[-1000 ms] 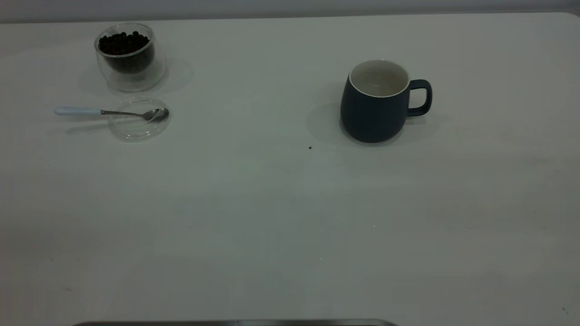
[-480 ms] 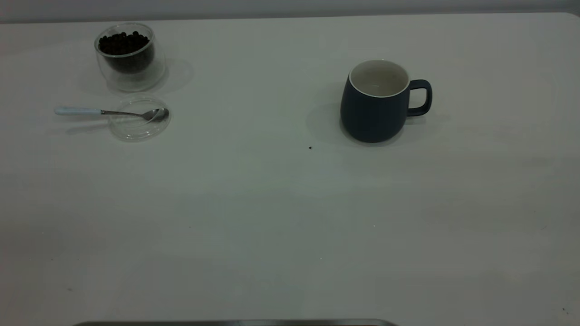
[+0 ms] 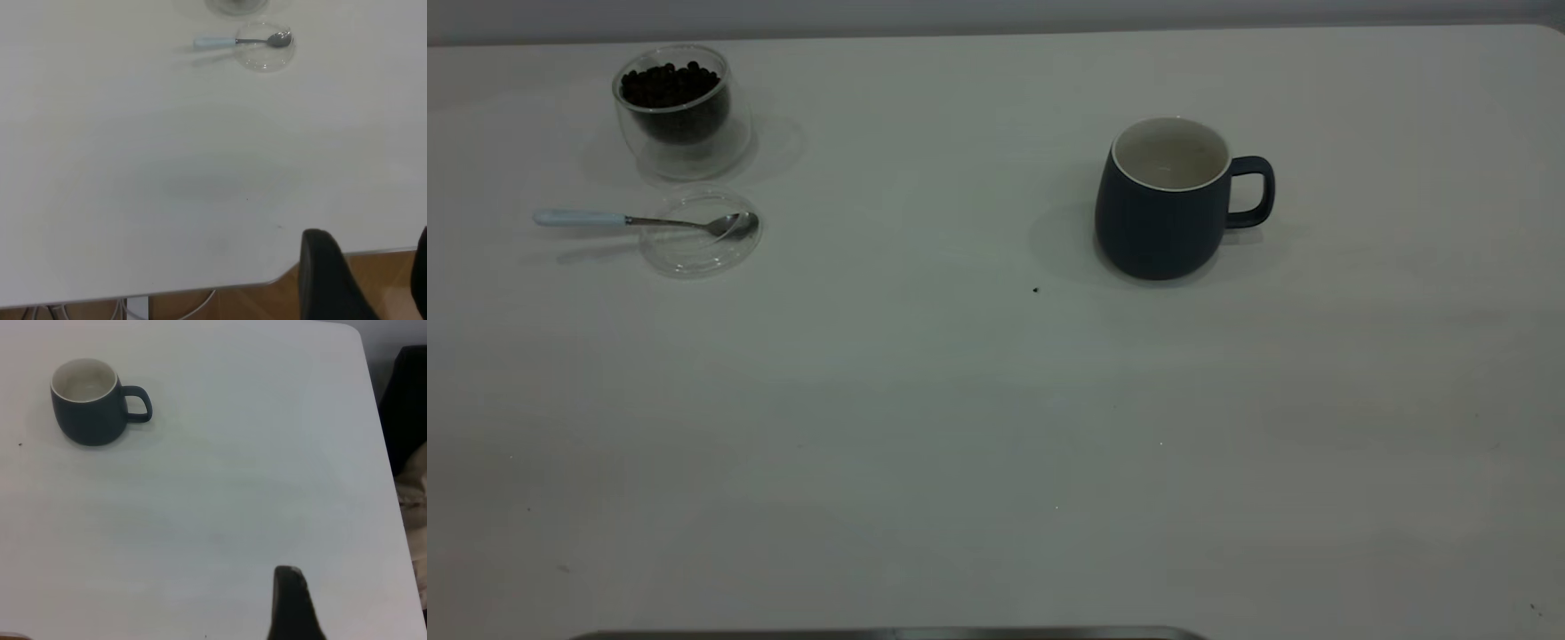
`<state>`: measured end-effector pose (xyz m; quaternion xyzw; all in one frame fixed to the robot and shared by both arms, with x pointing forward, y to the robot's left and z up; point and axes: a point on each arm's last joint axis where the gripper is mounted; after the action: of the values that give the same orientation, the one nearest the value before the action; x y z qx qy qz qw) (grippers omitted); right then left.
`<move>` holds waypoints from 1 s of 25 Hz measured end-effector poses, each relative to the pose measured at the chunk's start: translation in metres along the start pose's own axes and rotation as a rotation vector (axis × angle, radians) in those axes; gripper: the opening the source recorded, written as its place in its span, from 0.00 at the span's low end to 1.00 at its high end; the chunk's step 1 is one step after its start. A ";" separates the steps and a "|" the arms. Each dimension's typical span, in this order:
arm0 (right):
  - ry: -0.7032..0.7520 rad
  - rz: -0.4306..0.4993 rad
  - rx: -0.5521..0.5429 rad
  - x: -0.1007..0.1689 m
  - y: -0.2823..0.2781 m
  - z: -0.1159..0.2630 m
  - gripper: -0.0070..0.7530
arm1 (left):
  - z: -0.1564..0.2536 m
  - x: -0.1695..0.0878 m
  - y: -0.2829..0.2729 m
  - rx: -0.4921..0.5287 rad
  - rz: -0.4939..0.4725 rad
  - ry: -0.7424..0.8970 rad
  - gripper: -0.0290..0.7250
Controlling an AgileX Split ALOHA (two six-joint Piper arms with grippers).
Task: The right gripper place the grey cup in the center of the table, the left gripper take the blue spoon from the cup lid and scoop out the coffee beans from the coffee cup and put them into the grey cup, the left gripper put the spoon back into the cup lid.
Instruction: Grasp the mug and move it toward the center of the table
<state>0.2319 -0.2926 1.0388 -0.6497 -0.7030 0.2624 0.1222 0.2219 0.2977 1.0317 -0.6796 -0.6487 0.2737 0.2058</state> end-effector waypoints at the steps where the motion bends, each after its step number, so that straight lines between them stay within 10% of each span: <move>1: 0.000 0.000 0.000 0.000 0.000 0.000 0.61 | 0.000 0.000 0.000 0.000 0.000 0.000 0.54; 25: 0.102 -0.105 -0.059 0.009 -0.001 -0.006 0.61 | 0.000 0.000 0.000 -0.001 0.000 0.000 0.54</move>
<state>0.2330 -0.2824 1.0426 -0.6279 -0.7362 0.2013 0.1525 0.2220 0.2977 1.0317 -0.6797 -0.6488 0.2734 0.2055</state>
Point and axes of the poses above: a point on each arm's last joint axis where the gripper is mounted, y pointing out along that axis toward the gripper, x along the wrist's bending axis when the last joint is at zero, z = x × y, and after that the axes turned 7 degrees about -y, right-handed
